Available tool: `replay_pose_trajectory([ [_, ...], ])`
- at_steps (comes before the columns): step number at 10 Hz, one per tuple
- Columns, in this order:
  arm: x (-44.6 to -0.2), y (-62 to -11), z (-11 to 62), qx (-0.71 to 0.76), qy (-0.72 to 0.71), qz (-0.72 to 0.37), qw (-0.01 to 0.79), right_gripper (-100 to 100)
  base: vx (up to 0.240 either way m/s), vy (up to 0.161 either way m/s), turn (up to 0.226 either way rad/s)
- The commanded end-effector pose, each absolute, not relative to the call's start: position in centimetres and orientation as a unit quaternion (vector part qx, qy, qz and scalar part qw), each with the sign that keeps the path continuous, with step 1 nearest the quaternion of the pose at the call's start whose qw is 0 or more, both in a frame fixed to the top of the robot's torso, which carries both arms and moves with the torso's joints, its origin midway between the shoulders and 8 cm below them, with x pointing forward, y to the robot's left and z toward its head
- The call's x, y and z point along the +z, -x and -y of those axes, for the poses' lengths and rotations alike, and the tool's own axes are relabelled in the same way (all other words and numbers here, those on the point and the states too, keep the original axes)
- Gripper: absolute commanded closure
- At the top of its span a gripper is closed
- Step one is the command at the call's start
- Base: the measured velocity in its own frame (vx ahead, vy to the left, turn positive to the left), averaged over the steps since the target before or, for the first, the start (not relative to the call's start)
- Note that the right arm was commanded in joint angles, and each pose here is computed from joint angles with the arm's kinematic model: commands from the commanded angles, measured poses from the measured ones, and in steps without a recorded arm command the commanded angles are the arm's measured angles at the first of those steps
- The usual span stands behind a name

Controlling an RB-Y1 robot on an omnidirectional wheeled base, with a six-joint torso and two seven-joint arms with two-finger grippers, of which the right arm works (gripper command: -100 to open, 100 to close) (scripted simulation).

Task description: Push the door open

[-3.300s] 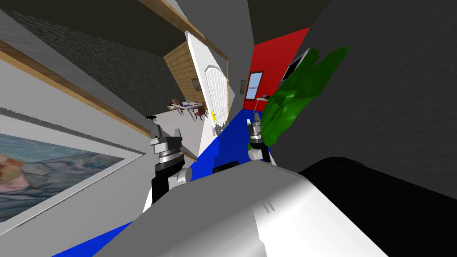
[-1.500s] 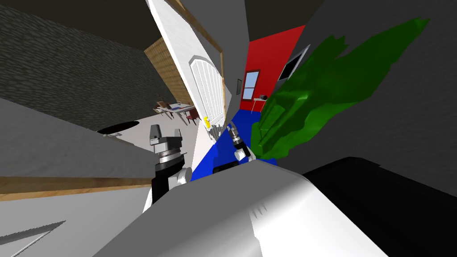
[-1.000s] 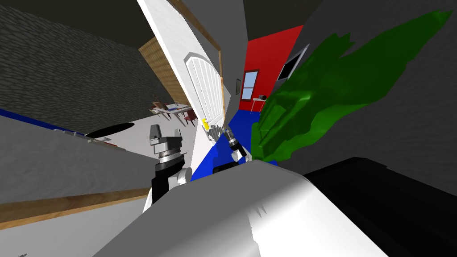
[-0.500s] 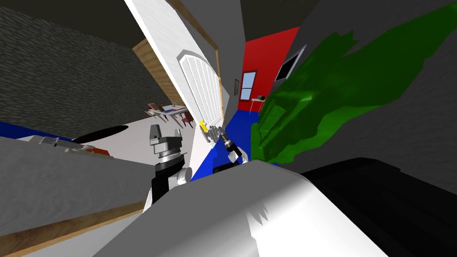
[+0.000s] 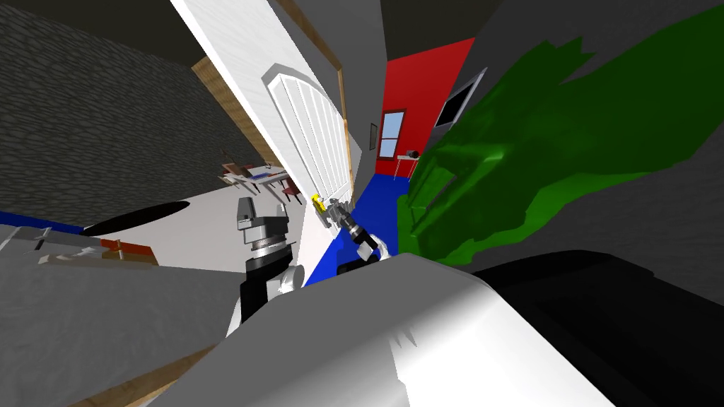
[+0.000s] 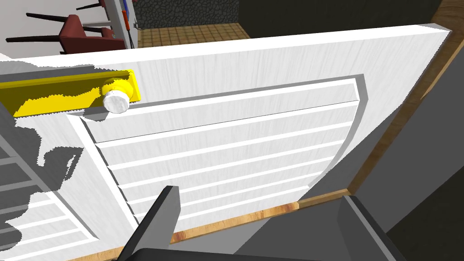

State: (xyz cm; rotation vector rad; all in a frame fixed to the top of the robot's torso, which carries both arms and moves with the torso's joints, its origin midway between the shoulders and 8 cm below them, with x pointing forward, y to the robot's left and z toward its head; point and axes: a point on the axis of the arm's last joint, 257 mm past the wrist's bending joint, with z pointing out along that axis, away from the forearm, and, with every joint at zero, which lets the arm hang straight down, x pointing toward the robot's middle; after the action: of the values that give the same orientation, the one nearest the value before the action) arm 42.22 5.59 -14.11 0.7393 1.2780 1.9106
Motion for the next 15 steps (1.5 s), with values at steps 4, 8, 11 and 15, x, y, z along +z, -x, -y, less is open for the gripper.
replay_pose_trajectory([
  [4,-17.5,-40.6,-10.6,0.740,-0.266,-0.539,0.303,-100,0.136,-0.013,-0.052],
  [8,-19.9,-39.2,-13.7,0.735,-0.249,-0.570,0.269,-100,0.147,-0.010,-0.048],
  [11,-21.8,-38.1,-15.8,0.729,-0.235,-0.594,0.246,-100,0.113,-0.008,-0.036],
  [15,-24.1,-36.7,-17.8,0.719,-0.218,-0.621,0.221,-100,0.124,-0.003,-0.040],
])
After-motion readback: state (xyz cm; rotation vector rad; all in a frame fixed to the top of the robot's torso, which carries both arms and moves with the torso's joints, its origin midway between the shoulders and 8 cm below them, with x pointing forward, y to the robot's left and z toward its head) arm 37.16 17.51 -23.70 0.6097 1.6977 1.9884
